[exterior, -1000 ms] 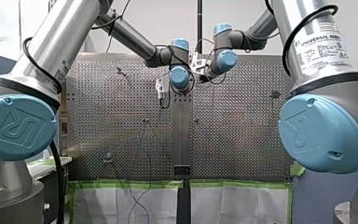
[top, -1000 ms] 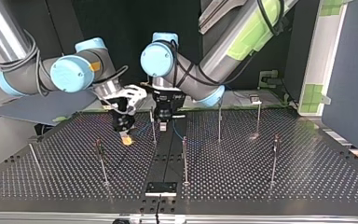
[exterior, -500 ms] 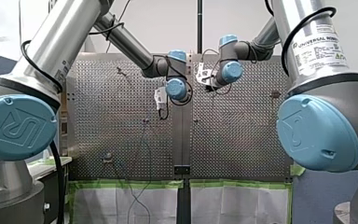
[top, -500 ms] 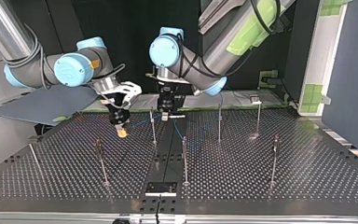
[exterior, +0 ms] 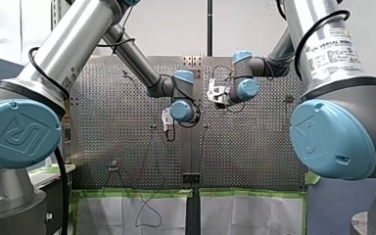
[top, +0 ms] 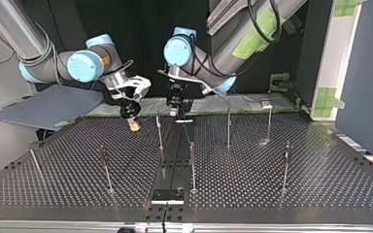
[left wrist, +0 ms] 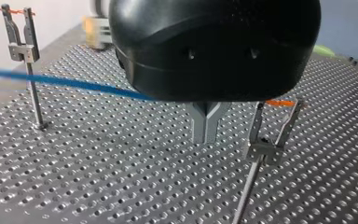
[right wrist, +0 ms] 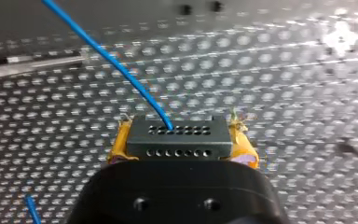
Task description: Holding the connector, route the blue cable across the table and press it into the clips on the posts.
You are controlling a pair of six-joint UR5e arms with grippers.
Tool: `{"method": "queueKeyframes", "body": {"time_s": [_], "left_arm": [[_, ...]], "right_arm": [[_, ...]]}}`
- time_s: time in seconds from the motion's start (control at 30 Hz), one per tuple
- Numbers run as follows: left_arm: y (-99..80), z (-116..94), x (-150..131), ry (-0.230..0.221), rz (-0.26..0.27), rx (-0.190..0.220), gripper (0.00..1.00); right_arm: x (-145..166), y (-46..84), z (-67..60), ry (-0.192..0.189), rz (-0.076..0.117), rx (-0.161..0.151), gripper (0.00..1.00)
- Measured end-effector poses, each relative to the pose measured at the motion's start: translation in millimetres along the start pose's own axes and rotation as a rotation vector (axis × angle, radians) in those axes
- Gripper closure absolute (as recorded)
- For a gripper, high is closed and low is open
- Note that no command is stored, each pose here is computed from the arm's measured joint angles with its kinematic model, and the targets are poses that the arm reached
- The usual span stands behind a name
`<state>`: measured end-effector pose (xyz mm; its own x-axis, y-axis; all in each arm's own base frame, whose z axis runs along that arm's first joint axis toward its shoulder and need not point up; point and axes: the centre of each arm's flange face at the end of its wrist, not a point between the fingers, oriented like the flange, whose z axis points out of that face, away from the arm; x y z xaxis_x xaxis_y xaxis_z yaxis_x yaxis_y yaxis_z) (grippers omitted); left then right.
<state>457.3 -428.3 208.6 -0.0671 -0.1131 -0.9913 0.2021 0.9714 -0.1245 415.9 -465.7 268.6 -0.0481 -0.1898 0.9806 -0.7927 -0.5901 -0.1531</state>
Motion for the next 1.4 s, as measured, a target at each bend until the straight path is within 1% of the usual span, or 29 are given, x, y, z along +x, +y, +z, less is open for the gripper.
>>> {"method": "queueKeyframes", "body": {"time_s": [0.13,0.2,0.33,0.47,0.57,0.8,0.9,1.03,1.17,1.27,1.4], "left_arm": [[0.3,1.9,-0.6,-0.008,-0.008,0.008,1.00],[0.3,2.2,-0.7,-0.009,-0.009,0.009,1.00],[0.8,4.1,0.1,-0.010,-0.016,0.022,1.00],[2.0,8.0,9.9,0.012,-0.015,0.040,1.00],[1.3,11.1,19.8,0.032,-0.006,0.046,1.00],[0.2,16.4,45.8,0.061,0.001,0.051,1.00],[0.9,16.6,51.0,0.070,0.002,0.050,1.00],[2.0,17.6,53.2,0.073,0.003,0.047,1.00],[2.9,21.0,51.3,0.062,-0.004,0.051,1.00],[3.1,23.5,50.5,0.056,-0.012,0.061,1.00],[3.9,28.4,52.0,0.058,-0.016,0.071,1.00]], "right_arm": [[-30.0,4.6,0.4,-0.031,-0.006,-0.003,1.00],[-47.2,6.8,-0.9,-0.054,-0.006,-0.006,1.00],[-70.6,10.9,-8.2,-0.096,0.004,-0.014,1.00],[-87.3,16.4,-18.2,-0.132,0.015,-0.026,1.00],[-91.9,20.7,-21.5,-0.143,0.019,-0.034,1.00],[-91.9,32.9,-21.8,-0.142,0.026,-0.054,1.00],[-90.0,38.5,-20.3,-0.129,0.029,-0.058,1.00],[-86.5,44.7,-17.3,-0.107,0.042,-0.049,1.00],[-82.4,50.2,-14.1,-0.086,0.053,-0.033,1.00],[-79.8,55.0,-12.6,-0.077,0.059,-0.026,1.00],[-78.4,58.5,-11.9,-0.073,0.062,-0.025,1.00]]}}
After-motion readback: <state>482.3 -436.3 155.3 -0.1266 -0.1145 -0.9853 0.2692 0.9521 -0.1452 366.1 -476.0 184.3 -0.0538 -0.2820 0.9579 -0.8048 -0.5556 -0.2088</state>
